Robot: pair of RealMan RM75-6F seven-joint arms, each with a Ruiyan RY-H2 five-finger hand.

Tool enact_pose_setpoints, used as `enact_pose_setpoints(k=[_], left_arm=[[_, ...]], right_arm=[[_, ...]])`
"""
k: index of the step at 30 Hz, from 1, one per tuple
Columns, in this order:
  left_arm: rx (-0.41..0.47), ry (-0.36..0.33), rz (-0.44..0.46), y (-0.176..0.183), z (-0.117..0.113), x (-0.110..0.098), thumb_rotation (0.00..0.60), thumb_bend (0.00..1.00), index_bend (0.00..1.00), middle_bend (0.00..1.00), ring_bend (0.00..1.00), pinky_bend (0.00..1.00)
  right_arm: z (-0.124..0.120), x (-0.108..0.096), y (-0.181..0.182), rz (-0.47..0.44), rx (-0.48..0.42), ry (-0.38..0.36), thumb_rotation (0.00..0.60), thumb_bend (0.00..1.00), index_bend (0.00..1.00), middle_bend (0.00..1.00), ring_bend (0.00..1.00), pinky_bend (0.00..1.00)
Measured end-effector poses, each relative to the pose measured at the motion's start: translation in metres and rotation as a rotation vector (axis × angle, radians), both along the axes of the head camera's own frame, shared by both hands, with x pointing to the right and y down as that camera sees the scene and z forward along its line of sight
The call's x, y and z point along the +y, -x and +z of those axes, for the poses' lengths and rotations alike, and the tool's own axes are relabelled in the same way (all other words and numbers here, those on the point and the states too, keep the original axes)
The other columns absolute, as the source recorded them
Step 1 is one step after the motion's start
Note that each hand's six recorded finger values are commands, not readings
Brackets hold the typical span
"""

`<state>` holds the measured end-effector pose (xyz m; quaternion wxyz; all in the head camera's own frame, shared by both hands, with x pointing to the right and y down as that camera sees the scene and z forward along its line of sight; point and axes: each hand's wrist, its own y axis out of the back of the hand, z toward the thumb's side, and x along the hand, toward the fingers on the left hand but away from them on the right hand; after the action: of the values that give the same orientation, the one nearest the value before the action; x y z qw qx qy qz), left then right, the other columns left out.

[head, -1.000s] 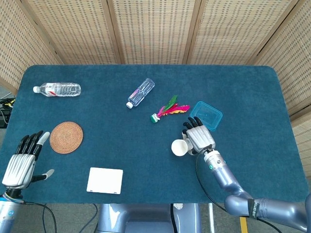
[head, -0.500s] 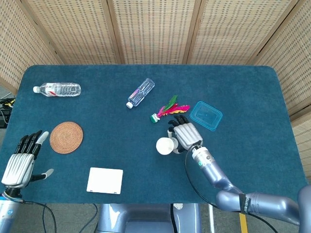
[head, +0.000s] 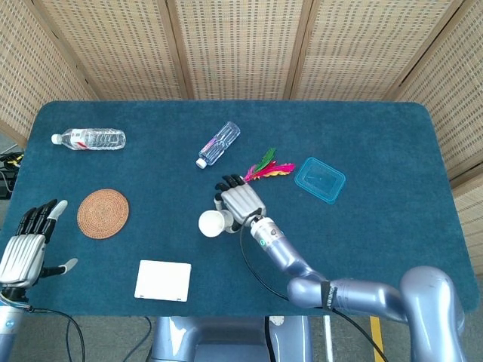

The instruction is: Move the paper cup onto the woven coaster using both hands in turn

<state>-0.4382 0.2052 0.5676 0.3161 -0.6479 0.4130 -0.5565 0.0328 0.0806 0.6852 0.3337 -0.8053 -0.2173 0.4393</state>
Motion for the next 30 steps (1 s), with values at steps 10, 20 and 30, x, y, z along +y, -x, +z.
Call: enact_pose_setpoints(k=[10,20,30], left_arm=[[0.016,0.023,-0.002,0.002,0.005,-0.002,0.600,0.14,0.00,0.00,0.00,0.00],[0.017,0.044,0.008,-0.001,0.012,-0.001,0.600,0.14,0.00,0.00,0.00,0.00],[0.024,0.040,0.001,-0.001,0.011,-0.003,0.600,0.14,0.00,0.00,0.00,0.00]], right_arm=[[0.018,-0.012,0.044,0.012,-0.026,0.014,0.600,0.08,0.48,0.17,0.00,0.00],[0.045,-0.009,0.060,0.015,-0.017,0.061,0.600,0.08,0.48,0.16,0.00,0.00],[0.063,-0.009,0.058,-0.005,0.017,0.071,0.600,0.08,0.36,0.06,0.00,0.00]])
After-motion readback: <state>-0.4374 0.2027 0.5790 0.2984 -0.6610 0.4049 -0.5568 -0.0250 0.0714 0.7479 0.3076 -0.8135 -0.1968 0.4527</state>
